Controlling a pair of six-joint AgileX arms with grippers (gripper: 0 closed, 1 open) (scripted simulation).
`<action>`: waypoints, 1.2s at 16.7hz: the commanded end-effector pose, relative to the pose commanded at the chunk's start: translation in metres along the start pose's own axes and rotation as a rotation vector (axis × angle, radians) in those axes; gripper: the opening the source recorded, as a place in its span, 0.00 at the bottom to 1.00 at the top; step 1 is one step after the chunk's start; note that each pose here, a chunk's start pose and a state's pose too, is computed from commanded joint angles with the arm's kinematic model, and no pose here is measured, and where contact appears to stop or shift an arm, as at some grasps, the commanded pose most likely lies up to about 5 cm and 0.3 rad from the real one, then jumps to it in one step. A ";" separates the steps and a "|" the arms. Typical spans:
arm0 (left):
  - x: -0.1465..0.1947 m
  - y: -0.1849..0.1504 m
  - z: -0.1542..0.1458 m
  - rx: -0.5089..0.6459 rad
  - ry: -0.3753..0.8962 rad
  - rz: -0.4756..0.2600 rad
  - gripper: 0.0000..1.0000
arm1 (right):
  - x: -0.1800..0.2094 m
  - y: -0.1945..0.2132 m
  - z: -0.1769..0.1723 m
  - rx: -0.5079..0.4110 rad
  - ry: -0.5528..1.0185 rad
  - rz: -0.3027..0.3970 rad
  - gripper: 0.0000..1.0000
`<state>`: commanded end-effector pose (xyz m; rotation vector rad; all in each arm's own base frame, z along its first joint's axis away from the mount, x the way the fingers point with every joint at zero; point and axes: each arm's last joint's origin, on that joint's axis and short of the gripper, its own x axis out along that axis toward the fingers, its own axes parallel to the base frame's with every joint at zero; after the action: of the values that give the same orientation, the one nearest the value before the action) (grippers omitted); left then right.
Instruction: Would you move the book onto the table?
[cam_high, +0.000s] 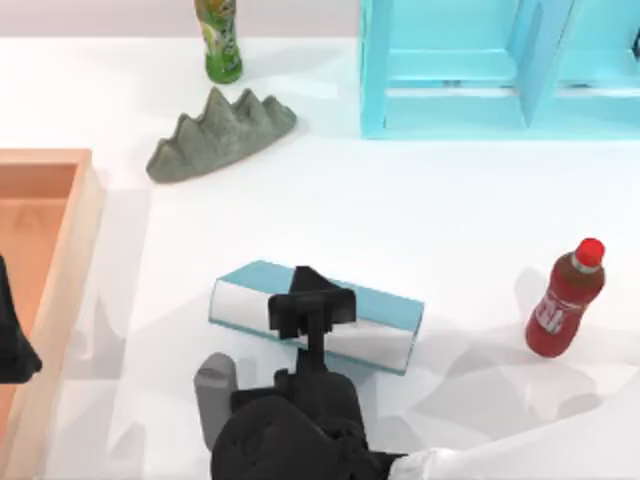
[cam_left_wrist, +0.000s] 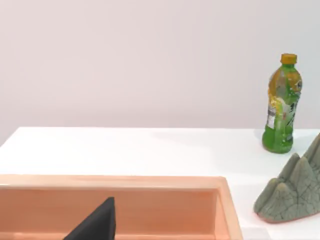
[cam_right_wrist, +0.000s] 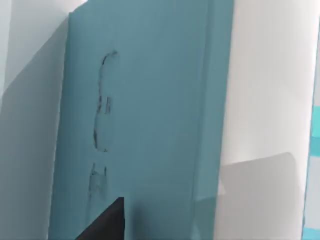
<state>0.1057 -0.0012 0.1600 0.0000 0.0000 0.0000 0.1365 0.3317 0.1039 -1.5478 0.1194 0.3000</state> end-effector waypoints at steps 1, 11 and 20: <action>0.000 0.000 0.000 0.000 0.000 0.000 1.00 | 0.000 0.000 0.000 0.000 0.000 0.000 1.00; 0.000 0.000 0.000 0.000 0.000 0.000 1.00 | -0.013 0.014 0.007 0.006 0.009 0.048 1.00; 0.000 0.000 0.000 0.000 0.000 0.000 1.00 | -0.093 0.038 0.021 -0.030 0.043 0.082 1.00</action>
<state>0.1057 -0.0012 0.1600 0.0000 0.0000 0.0000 0.0353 0.3419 0.0925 -1.5815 0.2133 0.3347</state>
